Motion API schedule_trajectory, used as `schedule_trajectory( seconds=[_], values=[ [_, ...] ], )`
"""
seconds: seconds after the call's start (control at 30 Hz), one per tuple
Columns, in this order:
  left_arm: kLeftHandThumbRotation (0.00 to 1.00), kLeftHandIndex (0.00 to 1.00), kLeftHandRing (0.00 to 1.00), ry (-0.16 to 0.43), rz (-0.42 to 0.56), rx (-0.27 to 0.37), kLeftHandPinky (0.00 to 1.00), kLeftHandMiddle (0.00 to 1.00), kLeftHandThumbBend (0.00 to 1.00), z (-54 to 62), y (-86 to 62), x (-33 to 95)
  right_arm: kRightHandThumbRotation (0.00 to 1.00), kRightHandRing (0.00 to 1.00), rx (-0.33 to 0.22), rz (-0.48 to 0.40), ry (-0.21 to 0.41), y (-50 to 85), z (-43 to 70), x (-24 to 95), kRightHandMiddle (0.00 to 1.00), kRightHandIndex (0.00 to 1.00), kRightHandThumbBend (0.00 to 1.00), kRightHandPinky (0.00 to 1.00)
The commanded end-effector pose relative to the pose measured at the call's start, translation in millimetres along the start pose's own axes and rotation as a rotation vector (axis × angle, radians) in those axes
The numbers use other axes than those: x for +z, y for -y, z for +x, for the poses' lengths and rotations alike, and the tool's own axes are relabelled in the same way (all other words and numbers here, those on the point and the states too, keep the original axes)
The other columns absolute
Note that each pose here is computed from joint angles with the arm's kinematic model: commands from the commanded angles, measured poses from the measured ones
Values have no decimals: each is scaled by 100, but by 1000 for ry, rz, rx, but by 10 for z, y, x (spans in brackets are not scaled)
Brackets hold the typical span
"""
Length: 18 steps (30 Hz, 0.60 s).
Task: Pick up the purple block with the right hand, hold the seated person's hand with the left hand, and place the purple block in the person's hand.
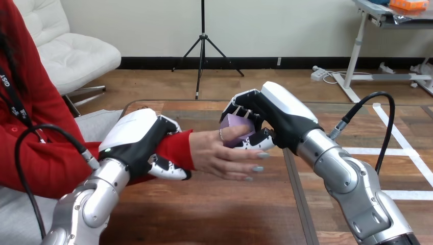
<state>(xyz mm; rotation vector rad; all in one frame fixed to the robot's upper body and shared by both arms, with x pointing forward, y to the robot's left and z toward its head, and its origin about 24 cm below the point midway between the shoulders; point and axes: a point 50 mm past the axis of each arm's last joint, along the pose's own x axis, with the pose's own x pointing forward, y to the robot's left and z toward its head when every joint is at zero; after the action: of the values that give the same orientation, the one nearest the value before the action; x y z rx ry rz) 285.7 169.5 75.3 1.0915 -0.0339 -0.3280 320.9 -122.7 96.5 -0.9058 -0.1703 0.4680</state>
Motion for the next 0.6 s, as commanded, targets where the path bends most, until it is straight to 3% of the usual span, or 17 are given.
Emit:
schedule_trajectory(
  seconds=[0.0,0.13,0.57],
  values=[
    [27,62,54,326,47,270,44,60,77,84,-658,707,14,54,-62,-49,207,290,74,430,59,61,65,44],
    [38,66,58,335,44,277,47,64,82,77,-651,702,27,58,-56,-49,203,301,55,396,63,64,68,48],
    [58,71,63,353,5,262,51,68,96,53,-624,668,67,64,-49,-75,170,338,-19,254,67,69,76,56]
  ],
)
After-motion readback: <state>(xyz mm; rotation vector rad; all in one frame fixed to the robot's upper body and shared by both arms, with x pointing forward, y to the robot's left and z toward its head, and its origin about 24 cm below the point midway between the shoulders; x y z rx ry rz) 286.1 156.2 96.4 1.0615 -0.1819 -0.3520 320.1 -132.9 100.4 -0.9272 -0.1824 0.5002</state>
